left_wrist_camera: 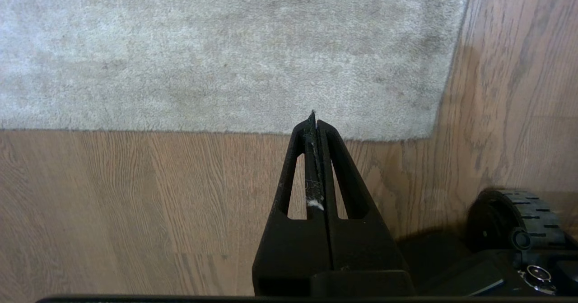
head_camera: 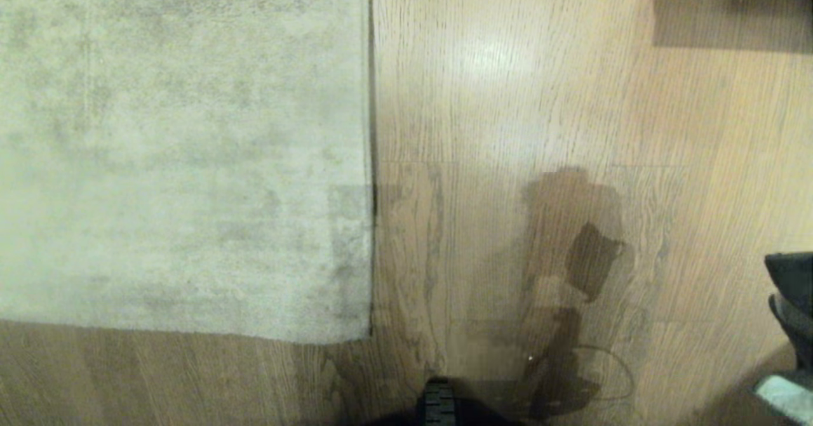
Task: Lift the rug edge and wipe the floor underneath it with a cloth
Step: Put down the rag
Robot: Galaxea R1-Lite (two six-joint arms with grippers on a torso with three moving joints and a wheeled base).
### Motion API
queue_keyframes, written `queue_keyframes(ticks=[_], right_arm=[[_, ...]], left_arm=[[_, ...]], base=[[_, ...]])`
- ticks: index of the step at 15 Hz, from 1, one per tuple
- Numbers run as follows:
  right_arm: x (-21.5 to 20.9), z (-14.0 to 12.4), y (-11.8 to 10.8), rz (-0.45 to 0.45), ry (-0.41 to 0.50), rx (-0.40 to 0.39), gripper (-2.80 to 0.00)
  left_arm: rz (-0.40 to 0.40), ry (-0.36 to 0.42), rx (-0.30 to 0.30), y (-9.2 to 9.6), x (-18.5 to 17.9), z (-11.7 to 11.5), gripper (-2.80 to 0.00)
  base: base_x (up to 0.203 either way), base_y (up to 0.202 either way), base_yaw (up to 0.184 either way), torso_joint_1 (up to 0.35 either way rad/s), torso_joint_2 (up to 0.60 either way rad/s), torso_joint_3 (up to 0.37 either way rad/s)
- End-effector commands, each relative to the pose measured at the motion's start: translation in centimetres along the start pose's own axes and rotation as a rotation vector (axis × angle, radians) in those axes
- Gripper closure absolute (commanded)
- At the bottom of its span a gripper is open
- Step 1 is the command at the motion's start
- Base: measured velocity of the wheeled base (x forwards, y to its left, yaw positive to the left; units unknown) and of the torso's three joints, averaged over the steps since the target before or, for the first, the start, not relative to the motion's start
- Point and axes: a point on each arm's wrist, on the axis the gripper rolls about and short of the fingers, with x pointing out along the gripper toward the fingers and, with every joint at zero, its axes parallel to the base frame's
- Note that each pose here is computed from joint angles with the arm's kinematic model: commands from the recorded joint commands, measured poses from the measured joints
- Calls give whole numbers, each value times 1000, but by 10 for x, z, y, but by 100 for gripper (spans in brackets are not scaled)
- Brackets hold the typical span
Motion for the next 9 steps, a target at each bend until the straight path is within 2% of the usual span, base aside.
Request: queue_keyframes(ticks=[1,4,7,9], right_arm=[[53,16,2,-27,174,-10,0],[94,25,-3,-105,191,-13,0],[126,23,-18,-202,214,-33,0],[151,21,-25,-228,209,-41,0]], left_arm=[[0,0,0,0,0,0,0],[2,0,0,0,0,0,0],[2,0,0,0,0,0,0],[1,0,0,0,0,0,0]], base=[[0,0,0,0,0,0],[0,0,0,0,0,0],[0,0,0,0,0,0],[0,0,0,0,0,0]])
